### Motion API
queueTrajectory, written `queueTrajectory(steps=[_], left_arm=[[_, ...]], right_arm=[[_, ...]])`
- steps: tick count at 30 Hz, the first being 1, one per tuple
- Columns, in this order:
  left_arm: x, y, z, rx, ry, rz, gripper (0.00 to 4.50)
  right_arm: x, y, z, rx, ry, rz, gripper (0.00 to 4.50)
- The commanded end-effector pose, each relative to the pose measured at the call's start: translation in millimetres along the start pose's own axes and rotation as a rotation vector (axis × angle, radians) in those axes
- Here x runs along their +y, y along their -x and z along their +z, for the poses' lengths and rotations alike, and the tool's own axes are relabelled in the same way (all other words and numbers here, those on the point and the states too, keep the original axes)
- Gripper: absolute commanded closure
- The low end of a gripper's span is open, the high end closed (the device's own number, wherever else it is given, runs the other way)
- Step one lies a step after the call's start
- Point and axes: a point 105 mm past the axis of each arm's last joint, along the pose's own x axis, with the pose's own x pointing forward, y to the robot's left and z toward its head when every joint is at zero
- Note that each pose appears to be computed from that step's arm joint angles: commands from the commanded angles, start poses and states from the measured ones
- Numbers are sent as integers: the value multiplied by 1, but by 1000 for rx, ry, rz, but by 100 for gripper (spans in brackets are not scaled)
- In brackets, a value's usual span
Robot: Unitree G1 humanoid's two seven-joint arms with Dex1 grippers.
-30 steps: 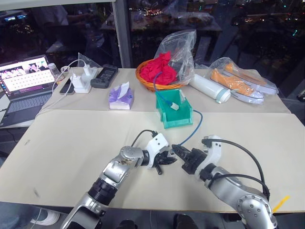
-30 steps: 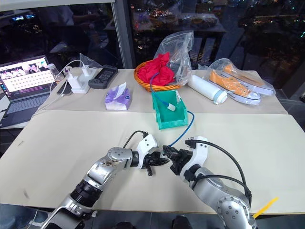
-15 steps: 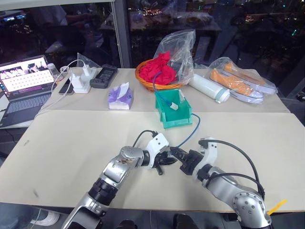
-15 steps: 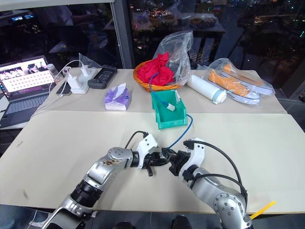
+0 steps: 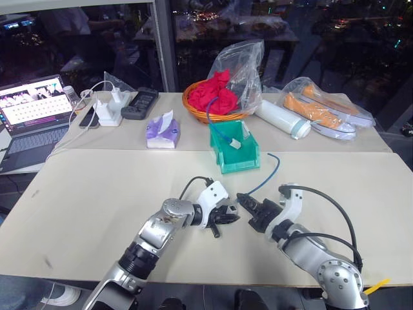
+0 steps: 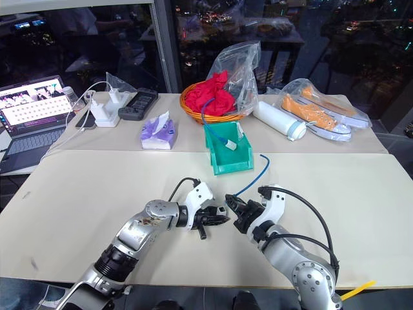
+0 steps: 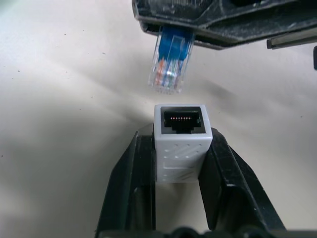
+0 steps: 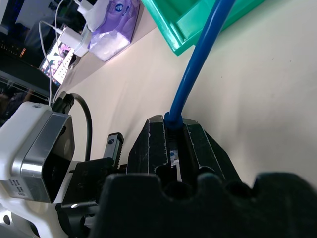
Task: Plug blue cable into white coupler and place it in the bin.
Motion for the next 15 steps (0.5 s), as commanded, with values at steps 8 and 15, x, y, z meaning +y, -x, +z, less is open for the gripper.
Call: queueTrajectory(steps=[8, 15], left_arm=[[-6, 2, 10, -39, -36, -7, 382], [-6, 2, 9, -45, -31, -2, 382]], right_arm=[[6, 4, -8, 35, -34, 32, 450], [-1, 4, -12, 67, 4, 1, 450]])
